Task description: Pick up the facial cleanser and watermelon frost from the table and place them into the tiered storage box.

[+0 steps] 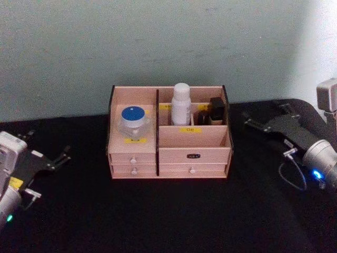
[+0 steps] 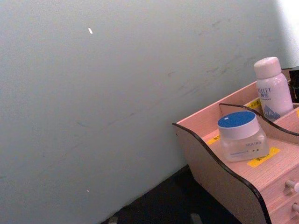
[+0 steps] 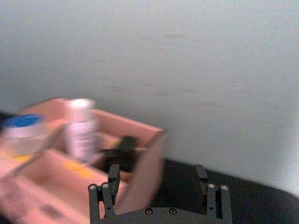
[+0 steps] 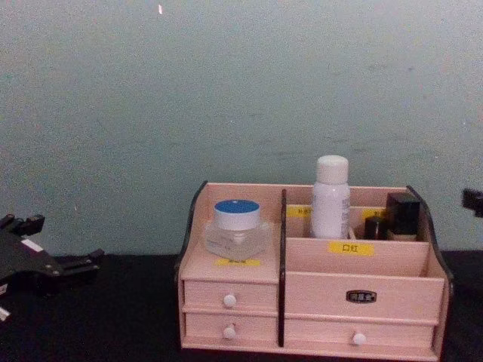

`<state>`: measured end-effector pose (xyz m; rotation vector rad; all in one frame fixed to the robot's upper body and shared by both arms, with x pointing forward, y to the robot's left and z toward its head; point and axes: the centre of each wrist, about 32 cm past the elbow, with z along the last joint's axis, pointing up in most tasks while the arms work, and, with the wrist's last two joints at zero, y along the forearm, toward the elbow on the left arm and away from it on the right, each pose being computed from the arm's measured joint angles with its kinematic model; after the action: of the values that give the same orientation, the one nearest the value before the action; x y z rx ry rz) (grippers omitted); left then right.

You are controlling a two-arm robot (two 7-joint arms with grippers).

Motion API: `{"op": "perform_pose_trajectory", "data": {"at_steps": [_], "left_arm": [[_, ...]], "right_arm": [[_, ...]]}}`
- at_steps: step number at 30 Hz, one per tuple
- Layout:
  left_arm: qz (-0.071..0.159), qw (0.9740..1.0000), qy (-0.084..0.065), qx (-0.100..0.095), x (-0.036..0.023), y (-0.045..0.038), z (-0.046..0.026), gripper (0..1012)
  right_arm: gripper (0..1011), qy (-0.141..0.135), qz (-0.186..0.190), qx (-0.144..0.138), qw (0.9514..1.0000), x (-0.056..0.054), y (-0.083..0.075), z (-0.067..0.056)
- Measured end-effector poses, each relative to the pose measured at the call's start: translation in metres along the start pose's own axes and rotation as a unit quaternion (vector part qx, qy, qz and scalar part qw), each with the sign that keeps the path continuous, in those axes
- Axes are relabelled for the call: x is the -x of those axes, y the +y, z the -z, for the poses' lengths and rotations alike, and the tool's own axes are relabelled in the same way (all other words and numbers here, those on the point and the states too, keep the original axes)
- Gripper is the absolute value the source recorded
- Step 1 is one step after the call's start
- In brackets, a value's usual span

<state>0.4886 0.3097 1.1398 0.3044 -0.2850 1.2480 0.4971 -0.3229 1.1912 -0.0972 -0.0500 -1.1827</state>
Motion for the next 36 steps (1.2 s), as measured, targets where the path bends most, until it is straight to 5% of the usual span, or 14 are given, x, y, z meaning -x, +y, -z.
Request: {"op": "perform_pose_trajectory", "data": {"at_steps": [3,7,9,12,21,36], "left_arm": [[0.000,1.0000,0.000,0.000,0.0000,0.0000,0.0000,1001],[0.000,1.0000,0.000,0.000,0.0000,0.0000,0.0000,1001],[0.000,1.0000,0.000,0.000,0.0000,0.0000,0.0000,1001],[0.000,1.0000,0.000,0.000,0.0000,0.0000,0.0000,1001],[0.000,1.0000,0.000,0.000,0.0000,0.0000,0.0000,1001],[0.000,1.0000,0.000,0.000,0.0000,0.0000,0.0000,1001]], "right_arm": [[1002,-0.019,0.051,-0.006,0.9985,0.005,0.003,0.005],[1002,-0.057,0.128,-0.009,0.9901,0.018,0.011,0.018],[1002,-0.080,0.171,-0.003,0.9821,0.026,0.019,0.030],[1002,-0.089,0.194,0.009,0.9768,0.034,0.026,0.042],[1002,-0.097,0.199,0.042,0.9744,0.044,0.033,0.064],[1002,-0.095,0.197,0.046,0.9748,0.042,0.033,0.065]]}}
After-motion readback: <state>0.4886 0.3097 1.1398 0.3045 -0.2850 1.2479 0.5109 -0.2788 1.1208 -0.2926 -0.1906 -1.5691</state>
